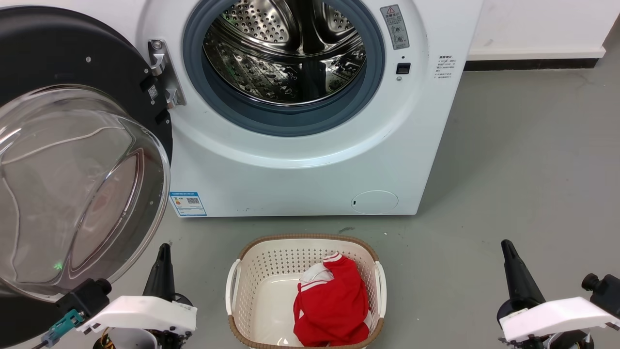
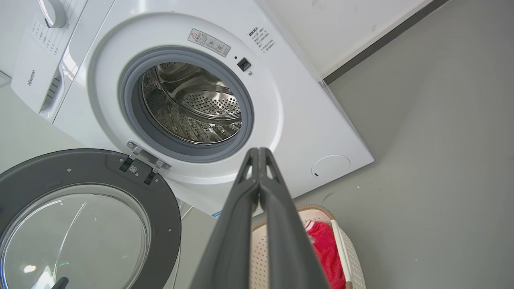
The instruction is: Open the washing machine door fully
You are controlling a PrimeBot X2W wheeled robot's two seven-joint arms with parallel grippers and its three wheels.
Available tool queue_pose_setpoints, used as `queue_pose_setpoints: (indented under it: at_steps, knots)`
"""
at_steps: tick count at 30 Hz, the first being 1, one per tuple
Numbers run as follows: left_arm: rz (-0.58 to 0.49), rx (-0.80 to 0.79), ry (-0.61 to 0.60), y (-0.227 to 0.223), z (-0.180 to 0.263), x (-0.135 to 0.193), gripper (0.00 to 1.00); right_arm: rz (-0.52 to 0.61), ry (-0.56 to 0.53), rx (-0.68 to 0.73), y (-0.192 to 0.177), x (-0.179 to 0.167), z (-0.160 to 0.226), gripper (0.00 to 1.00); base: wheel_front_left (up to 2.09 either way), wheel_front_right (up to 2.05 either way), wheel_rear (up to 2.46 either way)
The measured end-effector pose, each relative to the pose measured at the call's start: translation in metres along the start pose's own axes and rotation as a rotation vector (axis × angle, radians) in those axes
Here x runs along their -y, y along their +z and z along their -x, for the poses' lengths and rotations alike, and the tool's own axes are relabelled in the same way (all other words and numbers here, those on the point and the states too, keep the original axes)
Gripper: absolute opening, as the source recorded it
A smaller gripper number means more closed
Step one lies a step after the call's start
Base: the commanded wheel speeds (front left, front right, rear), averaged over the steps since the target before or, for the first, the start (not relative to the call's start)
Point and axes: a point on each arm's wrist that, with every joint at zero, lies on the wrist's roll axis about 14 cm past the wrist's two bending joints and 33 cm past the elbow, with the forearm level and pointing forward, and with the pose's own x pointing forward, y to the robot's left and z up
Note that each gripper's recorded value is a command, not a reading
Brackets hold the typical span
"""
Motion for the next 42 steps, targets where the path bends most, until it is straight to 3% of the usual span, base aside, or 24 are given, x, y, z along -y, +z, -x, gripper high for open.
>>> queue_pose_setpoints:
  at_steps: [5,42]
  knots:
    - [0.115,-0.015,0.006,0.0,-0.002,-0.002,0.0,-0.108,-0.002,0.005,0.003,0.0,-0.004,0.0,0.0,0.0,0.0]
    - [0.566,-0.05,-0.018,-0.001,-0.006,0.0,0.0,-0.533,-0.014,0.013,0.009,0.005,-0.017,0.0,0.0,0.0,0.0]
